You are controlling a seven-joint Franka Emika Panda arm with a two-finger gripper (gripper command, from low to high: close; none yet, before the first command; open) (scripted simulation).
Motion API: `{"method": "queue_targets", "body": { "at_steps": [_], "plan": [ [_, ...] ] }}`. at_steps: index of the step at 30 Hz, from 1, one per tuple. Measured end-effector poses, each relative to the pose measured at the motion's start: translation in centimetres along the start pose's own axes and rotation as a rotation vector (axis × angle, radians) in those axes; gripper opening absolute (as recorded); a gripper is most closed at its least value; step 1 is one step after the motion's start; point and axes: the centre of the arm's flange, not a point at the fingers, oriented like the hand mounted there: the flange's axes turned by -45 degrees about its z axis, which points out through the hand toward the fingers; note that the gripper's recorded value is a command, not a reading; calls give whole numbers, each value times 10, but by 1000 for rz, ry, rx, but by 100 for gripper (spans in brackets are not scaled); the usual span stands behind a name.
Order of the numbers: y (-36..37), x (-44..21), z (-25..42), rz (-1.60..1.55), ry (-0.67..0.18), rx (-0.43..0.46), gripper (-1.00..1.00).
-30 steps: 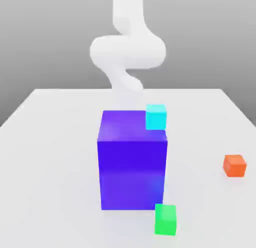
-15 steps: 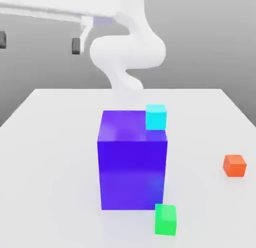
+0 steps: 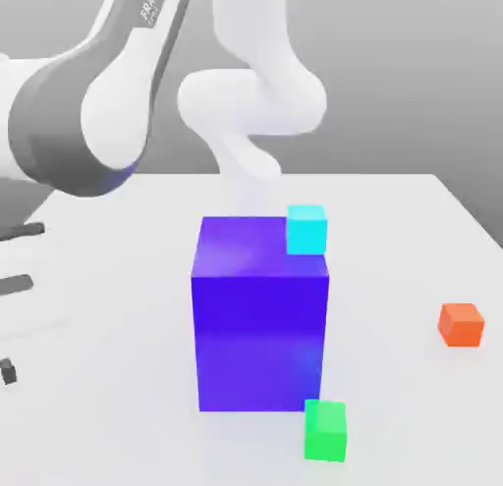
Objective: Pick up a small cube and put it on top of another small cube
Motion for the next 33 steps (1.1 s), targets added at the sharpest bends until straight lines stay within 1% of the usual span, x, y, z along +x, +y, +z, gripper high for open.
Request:
{"method": "queue_targets", "body": {
  "at_steps": [4,8,9,15,20,33],
  "plan": [
    [11,-38,66,-90,-62,58,0],
    [11,-53,133,-116,-78,76,0],
    [9,-55,144,-117,-79,77,-100],
    [9,-56,149,-117,-79,79,-100],
    [10,-49,94,-131,-81,84,-100],
    [-81,15,125,-634,-127,238,-100]
  ]
}}
